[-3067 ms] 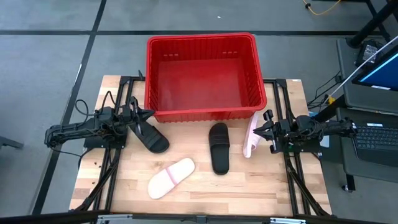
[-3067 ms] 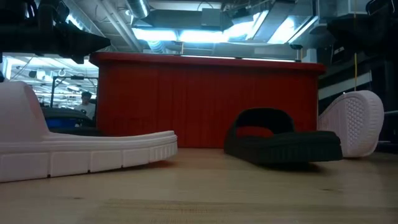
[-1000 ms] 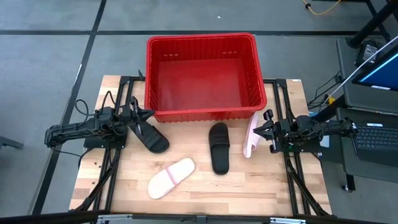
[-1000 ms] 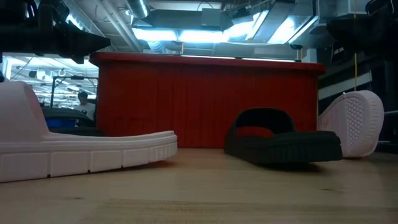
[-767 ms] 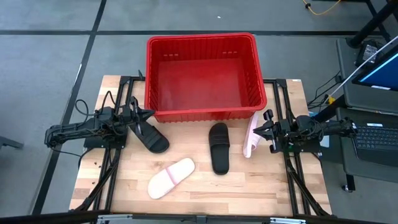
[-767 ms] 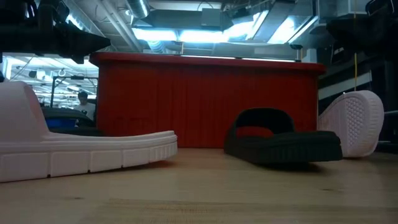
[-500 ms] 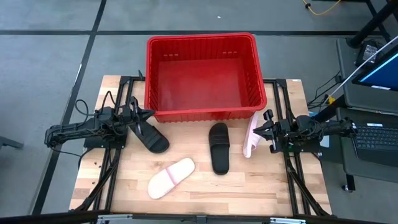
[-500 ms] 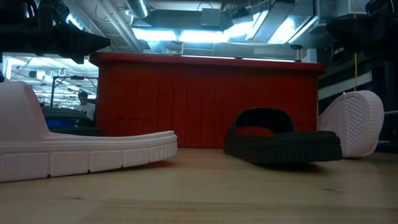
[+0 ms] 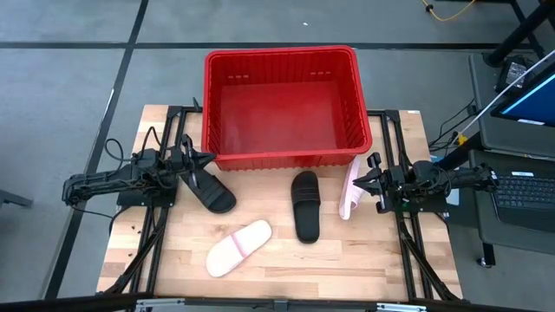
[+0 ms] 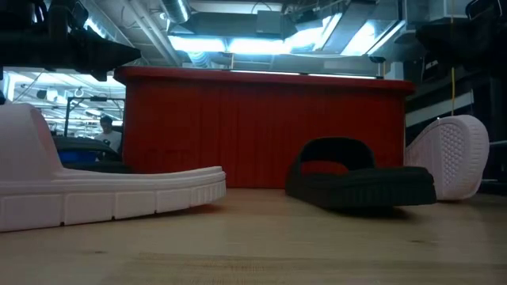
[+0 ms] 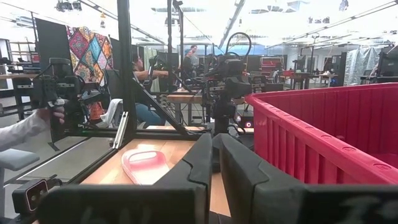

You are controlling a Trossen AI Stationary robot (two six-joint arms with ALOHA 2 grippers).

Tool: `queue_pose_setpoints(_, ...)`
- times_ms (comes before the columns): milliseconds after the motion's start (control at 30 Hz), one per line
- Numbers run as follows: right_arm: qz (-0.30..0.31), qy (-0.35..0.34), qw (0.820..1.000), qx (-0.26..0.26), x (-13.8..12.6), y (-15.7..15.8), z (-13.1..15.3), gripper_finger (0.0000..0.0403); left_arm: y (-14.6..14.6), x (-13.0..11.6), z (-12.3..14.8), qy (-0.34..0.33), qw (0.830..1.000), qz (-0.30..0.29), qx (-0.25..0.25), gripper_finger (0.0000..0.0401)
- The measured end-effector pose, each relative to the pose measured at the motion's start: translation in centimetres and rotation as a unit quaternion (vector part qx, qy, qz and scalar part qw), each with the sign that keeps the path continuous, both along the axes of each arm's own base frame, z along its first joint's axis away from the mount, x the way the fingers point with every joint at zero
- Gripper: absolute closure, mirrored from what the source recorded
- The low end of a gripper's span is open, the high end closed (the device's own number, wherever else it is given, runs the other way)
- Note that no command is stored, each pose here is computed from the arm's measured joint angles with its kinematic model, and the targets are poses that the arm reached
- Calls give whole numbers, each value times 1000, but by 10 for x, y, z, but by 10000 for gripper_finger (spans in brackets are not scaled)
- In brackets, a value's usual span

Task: Pick and place slides into bin
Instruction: Put the right pink slipper into the red bin

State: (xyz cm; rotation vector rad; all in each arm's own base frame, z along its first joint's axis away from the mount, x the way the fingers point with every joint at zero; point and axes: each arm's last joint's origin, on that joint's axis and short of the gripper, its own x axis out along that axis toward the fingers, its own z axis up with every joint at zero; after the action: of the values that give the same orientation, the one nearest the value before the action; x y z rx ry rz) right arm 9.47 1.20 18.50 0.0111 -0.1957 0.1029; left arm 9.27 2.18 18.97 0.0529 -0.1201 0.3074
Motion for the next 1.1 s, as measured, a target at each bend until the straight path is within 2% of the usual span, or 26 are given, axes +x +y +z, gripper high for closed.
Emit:
queue_pose_setpoints(333,0,0,1000,-1,0,0,0,370,0,0,0,-3,1000,0,-2,394)
queue_pose_setpoints(500,0,0,1000,0,0,0,0,370,0,0,1,-21,998,-7,-54,395)
queue_pose_setpoints(633,0,0,1000,1,0,0,0,370,0,0,1,-11,1000,-11,-23,398)
queue_pose_setpoints(833,0,2,1000,0,0,0,0,384,-4,0,3,-6,997,-70,-18,399)
queue_pose_setpoints(900,-1,8,1000,-1,1,0,0,396,-4,-1,10,-14,997,-71,-19,399)
queue_pose_setpoints(1100,-32,41,999,1,4,-1,14,399,-5,-3,34,-11,997,-79,-18,399)
